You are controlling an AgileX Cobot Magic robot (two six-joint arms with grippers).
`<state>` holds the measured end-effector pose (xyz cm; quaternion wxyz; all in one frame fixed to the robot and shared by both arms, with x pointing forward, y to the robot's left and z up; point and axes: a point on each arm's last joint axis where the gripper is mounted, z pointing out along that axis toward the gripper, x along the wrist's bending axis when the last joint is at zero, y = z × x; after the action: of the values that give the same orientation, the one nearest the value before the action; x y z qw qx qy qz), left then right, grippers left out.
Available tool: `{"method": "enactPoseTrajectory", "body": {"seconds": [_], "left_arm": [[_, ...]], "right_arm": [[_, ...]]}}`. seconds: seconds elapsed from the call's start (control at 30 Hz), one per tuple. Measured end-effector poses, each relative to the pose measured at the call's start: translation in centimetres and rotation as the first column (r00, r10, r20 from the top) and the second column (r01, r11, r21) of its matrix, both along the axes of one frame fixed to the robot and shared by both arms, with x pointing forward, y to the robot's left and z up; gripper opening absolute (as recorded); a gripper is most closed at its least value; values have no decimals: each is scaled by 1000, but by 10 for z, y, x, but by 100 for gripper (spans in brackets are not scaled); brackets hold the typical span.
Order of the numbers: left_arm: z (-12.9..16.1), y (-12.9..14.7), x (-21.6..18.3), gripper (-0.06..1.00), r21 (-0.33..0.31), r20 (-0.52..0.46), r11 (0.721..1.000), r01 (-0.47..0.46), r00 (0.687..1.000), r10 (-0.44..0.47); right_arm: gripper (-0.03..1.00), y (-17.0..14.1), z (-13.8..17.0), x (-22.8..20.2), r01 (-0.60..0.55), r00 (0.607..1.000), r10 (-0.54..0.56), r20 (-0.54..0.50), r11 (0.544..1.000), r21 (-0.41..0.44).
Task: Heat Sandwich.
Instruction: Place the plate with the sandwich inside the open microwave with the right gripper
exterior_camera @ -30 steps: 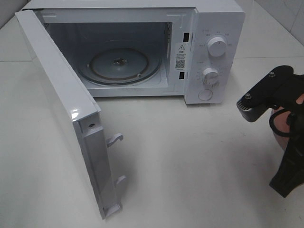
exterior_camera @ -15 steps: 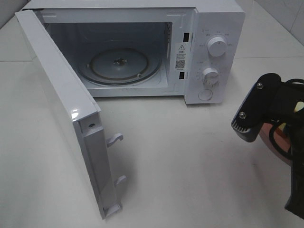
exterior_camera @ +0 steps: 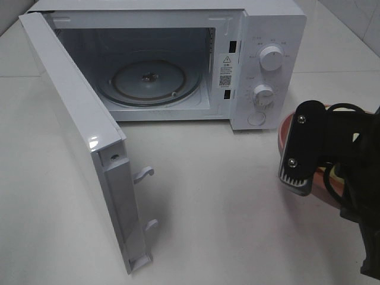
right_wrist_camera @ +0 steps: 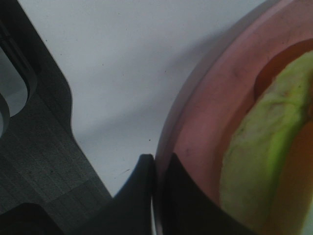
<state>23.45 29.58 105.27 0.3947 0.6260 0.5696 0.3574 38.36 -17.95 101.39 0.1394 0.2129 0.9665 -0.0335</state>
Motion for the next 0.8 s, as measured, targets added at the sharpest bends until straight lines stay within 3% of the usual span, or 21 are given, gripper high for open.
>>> {"method": "enactPoseTrajectory", "body": {"seconds": [0.3, 0.53, 0.73, 0.8], "left_arm": [[0, 0, 0, 99, 0, 0, 1000, 0, 1000, 0], [0, 0, 0, 99, 0, 0, 1000, 0, 1000, 0], [0, 0, 0, 99, 0, 0, 1000, 0, 1000, 0], [0, 0, 0, 99, 0, 0, 1000, 0, 1000, 0]], "right_arm": [[3, 5, 0, 1, -222, 975, 222, -11, 975, -3], [3, 9, 0, 2, -330, 944, 330, -5, 944, 2], [3, 11, 0, 3, -449, 894, 449, -1, 894, -17], [3, 12, 0, 3, -513, 858, 513, -6, 858, -28]]}}
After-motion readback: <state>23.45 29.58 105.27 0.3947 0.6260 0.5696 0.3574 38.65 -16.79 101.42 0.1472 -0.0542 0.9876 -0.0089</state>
